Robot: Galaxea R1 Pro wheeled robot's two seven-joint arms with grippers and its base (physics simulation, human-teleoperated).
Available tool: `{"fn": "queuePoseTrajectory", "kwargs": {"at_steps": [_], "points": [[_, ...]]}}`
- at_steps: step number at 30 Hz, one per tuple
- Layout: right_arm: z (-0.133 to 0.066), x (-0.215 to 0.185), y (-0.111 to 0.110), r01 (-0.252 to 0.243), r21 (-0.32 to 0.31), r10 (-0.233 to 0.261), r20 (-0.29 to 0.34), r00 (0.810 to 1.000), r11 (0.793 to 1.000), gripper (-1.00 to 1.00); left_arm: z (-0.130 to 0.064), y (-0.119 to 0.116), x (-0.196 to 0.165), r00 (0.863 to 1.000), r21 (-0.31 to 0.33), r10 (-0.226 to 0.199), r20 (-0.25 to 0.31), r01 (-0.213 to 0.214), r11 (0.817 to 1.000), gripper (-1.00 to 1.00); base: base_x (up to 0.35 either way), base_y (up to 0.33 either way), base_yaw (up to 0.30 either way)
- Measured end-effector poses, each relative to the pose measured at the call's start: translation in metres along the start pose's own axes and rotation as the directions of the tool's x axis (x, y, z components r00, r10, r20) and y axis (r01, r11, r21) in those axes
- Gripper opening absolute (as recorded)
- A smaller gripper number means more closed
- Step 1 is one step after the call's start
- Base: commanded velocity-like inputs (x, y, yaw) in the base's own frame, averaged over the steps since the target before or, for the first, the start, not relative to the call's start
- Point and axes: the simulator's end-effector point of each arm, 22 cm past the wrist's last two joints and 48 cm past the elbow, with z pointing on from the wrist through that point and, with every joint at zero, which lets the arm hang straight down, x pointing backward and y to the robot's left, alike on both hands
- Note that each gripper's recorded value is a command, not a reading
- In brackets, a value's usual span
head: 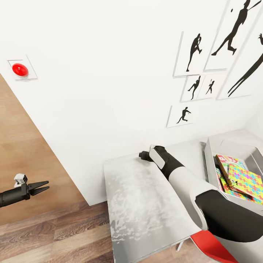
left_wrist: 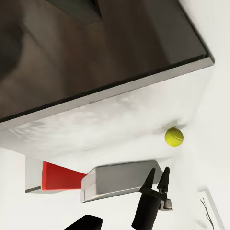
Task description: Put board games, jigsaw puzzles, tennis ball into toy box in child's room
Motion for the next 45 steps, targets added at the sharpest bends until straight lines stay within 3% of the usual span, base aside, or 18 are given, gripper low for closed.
{"fn": "queuePoseTrajectory", "kwargs": {"at_steps": [35, 45], "points": [[0.002, 0.004, -0.005, 0.0, 0.017, 0.0, -0.008, 1.0, 1.0, 1.0, 0.001, 0.0, 0.0, 1.0, -0.002, -0.001, 0.0, 0.001, 1.0, 1.0, 0.0, 0.0, 0.0], [0.001, 0.004, -0.021, -0.001, 0.09, 0.002, -0.012, 1.0, 0.996, 1.0, 0.001, 0.001, 0.0, 1.0, -0.003, -0.001, 0.0, 0.001, 1.0, 1.0, 0.0, 0.0, 0.0]]}}
